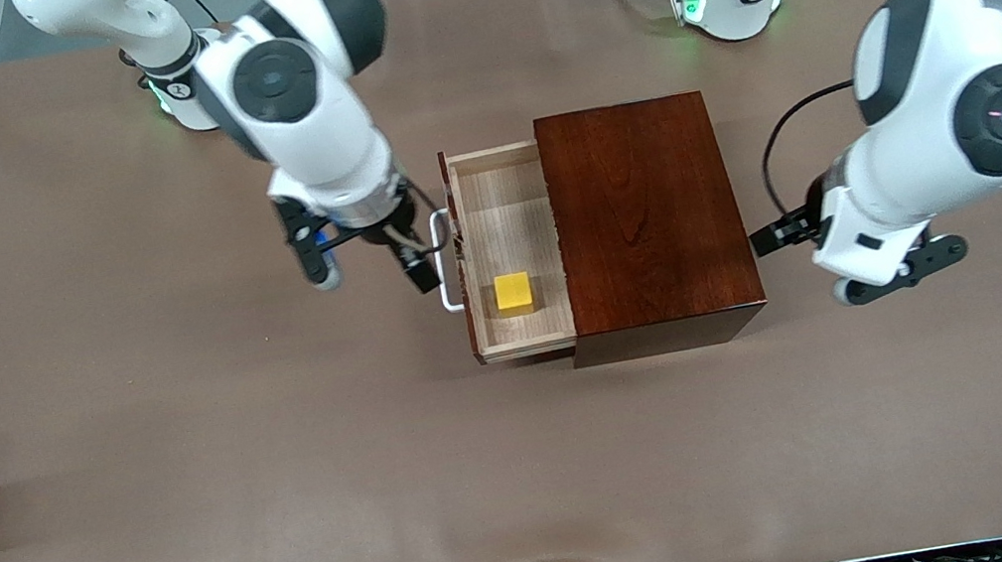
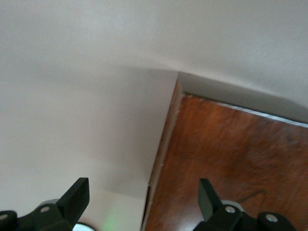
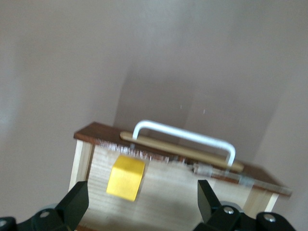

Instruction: Open drawer, take yellow block, close drawer

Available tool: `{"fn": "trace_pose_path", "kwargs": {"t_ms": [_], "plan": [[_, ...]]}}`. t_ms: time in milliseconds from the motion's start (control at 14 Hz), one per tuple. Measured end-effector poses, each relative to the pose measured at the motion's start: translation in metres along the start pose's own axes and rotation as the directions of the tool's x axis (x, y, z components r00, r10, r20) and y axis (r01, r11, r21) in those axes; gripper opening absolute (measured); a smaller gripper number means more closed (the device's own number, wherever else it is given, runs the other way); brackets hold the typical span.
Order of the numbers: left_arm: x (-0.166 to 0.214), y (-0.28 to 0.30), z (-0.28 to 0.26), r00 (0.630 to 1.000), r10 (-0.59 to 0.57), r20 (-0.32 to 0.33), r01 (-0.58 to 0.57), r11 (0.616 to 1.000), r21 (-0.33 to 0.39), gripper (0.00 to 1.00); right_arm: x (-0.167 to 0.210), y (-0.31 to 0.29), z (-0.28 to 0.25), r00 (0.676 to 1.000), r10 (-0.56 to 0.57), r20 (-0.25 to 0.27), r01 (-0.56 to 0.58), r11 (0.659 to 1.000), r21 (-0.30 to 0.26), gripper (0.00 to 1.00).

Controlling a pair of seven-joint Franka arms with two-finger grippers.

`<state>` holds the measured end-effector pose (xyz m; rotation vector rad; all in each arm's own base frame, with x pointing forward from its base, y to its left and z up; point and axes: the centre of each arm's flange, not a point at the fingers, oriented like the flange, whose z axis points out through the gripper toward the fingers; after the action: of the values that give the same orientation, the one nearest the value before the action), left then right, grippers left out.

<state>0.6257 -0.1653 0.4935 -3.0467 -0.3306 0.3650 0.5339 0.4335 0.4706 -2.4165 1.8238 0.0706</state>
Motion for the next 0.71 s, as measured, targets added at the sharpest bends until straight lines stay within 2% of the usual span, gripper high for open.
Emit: {"fn": "trace_pose_path", "kwargs": {"t_ms": [356, 498, 712], "plan": [[0.000, -0.037, 0.015, 0.976, 0.164, 0.145, -0.170, 0.985, 0.029, 1.00, -0.054, -0.009, 0.046, 0.987, 0.160, -0.004, -0.160, 0.987, -0.006, 1.00], [0.004, -0.067, 0.021, 0.954, 0.205, 0.218, -0.215, 0.977, 0.019, 1.00, -0.058, -0.017, 0.066, 0.983, 0.185, -0.002, -0.185, 0.983, 0.002, 1.00], [0.003, -0.109, 0.039, 0.904, 0.213, 0.370, -0.231, 0.973, 0.003, 1.00, -0.056, -0.027, 0.087, 0.977, 0.211, 0.005, -0.211, 0.977, 0.025, 1.00]]}}
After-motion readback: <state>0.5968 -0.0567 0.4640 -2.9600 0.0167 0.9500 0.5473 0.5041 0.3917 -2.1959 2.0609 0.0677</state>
